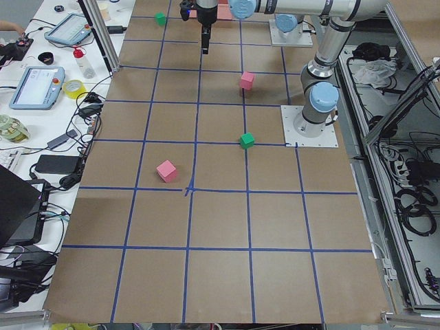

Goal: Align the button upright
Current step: 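Move the right gripper down into the pink tray over the button, then grasp the yellow-capped button with the right gripper and lift it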

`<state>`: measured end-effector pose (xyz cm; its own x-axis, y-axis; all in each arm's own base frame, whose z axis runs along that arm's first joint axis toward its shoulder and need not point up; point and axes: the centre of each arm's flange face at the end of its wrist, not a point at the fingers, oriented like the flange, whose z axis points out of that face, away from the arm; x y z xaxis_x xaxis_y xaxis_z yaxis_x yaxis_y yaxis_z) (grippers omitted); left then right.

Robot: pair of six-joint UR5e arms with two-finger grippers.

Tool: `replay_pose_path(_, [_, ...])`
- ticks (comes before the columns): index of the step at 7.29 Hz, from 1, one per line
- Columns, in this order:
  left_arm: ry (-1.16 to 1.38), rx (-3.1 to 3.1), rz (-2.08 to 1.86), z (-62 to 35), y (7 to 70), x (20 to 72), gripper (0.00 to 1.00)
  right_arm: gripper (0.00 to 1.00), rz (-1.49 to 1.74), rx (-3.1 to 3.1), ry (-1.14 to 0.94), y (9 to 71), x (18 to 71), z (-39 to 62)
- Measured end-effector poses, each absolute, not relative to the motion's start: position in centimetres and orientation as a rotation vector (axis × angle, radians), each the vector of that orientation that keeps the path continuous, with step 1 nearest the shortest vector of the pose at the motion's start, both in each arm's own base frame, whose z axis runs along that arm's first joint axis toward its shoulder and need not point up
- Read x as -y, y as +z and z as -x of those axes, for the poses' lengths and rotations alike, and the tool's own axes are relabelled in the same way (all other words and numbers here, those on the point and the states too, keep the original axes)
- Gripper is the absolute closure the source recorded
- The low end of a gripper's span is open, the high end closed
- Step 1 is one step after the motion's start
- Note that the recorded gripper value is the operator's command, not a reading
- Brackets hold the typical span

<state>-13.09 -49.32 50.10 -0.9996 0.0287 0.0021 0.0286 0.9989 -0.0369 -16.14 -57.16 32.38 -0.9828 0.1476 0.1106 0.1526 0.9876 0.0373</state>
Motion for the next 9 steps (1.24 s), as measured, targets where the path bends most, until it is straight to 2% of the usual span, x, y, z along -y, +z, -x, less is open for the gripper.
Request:
replay_pose_path(4, [0.047,3.14,0.042,13.1,50.0,49.2,0.0,0.0,0.359,3.012,-0.126,25.4,55.6,18.2])
replay_pose_path(9, [0.051,3.14,0.042,13.1,50.1,49.2,0.0,0.0,0.268,3.034,-0.151,21.5,53.7,21.9])
